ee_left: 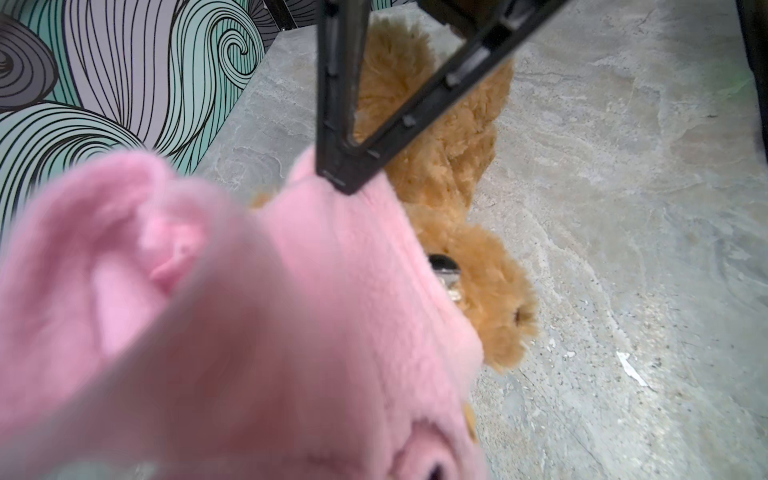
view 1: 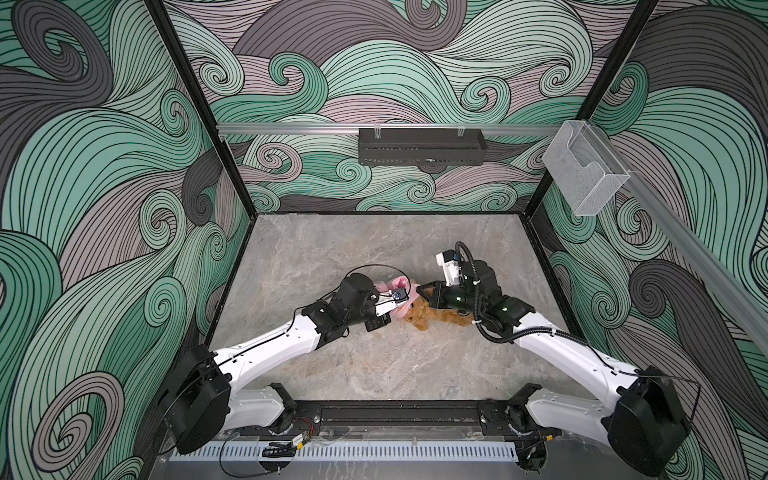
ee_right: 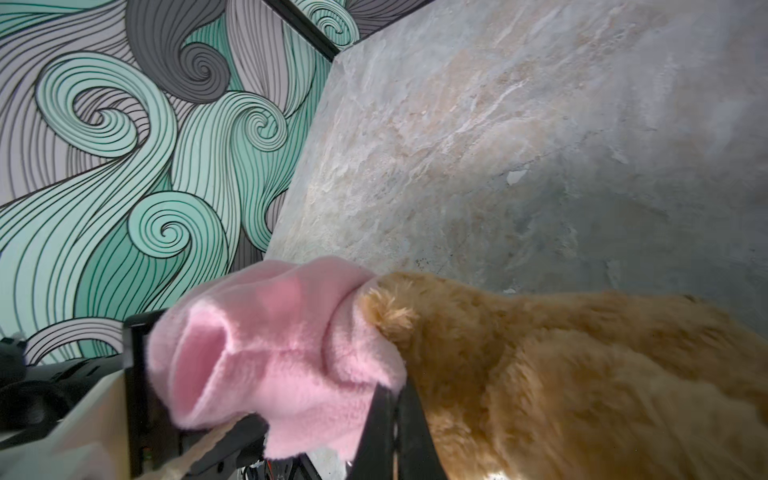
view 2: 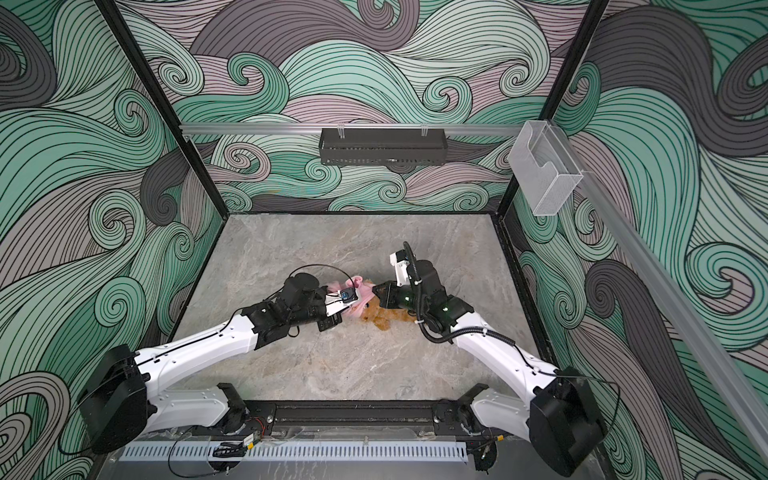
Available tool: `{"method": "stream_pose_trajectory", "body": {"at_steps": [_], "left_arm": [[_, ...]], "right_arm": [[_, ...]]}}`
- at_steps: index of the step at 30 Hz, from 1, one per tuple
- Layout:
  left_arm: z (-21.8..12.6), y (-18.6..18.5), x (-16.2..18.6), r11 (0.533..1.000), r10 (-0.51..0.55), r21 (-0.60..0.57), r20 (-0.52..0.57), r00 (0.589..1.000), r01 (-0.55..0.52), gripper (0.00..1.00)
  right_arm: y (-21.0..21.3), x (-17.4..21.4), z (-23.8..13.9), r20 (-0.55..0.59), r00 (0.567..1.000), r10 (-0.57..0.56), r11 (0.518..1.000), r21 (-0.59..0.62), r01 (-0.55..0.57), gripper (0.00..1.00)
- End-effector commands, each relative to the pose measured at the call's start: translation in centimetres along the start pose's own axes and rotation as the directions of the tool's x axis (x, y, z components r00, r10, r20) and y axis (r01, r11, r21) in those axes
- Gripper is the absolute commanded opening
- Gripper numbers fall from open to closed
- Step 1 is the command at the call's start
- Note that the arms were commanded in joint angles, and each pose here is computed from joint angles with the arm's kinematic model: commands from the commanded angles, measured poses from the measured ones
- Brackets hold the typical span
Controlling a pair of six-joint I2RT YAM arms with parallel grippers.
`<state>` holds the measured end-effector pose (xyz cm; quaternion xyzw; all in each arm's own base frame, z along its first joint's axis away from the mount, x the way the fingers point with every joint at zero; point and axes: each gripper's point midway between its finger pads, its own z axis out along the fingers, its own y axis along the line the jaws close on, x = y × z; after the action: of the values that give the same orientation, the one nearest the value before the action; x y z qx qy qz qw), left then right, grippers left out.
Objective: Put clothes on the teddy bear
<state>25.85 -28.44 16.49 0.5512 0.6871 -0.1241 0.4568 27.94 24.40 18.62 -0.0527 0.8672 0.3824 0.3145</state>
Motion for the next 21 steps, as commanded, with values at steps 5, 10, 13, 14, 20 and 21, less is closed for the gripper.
{"method": "stream_pose_trajectory", "body": {"at_steps": [5, 10, 13, 14, 20, 21], "left_arm": [[-1.6, 3.9, -1.2, 0.947, -0.255, -0.179, 0.081, 0.964, 0.266, 0.00], [-1.5, 5.8, 0.3, 0.878, -0.391, -0.282, 0.043, 0.919, 0.386, 0.00], [-1.6, 5.8, 0.9, 0.857, -0.449, -0.271, 0.026, 0.893, 0.439, 0.00], [-1.8, 5.6, 0.9, 0.854, -0.459, -0.258, 0.034, 0.888, 0.452, 0.00], [-2.3, 4.3, 1.2, 0.843, -0.525, -0.110, 0.043, 0.850, 0.527, 0.00], [-2.2, 3.8, 0.7, 0.846, -0.528, -0.068, 0.044, 0.848, 0.530, 0.00]], "right_arm": [[-8.5, 0.5, -1.9, 0.032, 0.997, 0.072, 0.951, 0.300, -0.079, 0.00], [-9.7, 1.7, -1.8, -0.054, 0.998, 0.032, 0.946, 0.324, -0.013, 0.00], [-10.8, 1.5, -2.6, -0.067, 0.997, 0.023, 0.929, 0.370, 0.003, 0.00], [-11.4, 1.3, -3.0, -0.055, 0.998, 0.028, 0.921, 0.389, -0.004, 0.00], [-14.2, 1.0, -2.8, -0.030, 0.997, 0.067, 0.900, 0.432, -0.048, 0.00], [-14.0, 1.2, -2.1, -0.044, 0.996, 0.074, 0.907, 0.419, -0.049, 0.00]]}}
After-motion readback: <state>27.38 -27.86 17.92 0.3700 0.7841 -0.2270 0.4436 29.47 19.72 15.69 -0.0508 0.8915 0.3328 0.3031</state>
